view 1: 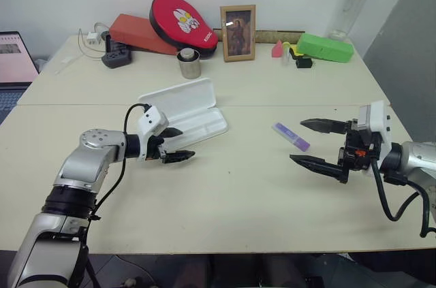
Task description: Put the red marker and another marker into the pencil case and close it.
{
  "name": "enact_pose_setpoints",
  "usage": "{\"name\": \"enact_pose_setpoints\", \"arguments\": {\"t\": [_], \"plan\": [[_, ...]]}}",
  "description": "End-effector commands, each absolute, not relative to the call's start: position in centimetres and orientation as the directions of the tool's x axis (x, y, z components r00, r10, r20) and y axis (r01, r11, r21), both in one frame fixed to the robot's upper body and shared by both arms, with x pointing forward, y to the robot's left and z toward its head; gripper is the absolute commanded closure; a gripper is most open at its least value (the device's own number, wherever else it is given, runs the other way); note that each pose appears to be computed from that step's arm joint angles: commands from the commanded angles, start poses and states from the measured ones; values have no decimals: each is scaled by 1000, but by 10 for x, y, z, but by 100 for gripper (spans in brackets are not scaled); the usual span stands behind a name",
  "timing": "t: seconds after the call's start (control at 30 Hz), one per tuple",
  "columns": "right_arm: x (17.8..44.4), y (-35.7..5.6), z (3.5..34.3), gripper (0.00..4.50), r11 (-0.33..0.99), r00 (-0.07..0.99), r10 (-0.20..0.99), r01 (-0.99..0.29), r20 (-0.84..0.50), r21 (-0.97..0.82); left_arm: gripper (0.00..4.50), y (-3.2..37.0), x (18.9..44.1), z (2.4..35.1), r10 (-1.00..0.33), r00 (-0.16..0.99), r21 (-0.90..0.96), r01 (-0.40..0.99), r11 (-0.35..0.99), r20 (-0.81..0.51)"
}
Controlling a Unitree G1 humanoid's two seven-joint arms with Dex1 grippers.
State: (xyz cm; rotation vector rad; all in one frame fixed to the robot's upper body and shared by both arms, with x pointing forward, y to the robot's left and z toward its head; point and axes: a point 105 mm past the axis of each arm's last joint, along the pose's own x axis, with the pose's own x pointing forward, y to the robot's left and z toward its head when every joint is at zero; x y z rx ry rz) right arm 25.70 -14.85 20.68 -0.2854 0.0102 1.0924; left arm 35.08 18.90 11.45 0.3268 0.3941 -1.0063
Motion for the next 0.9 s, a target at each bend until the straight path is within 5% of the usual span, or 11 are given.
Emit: {"name": "enact_pose_setpoints", "arguments": {"t": [0.03,0.23,0.53,0.9], "plan": [[252,-143,218,6,415,461,879,-865,-121,-283,0,190,360,112,-728,469,125,871,474,-500],[251,-144,218,0,428,476,871,-857,-120,-287,63,193,367,99,-692,475,152,866,475,-543],[252,-145,219,0,434,482,869,-853,-117,-290,260,189,363,96,-714,438,128,886,446,-546],[253,-148,222,0,440,487,867,-848,-104,-297,448,187,363,98,-725,440,130,887,443,-530]]}}
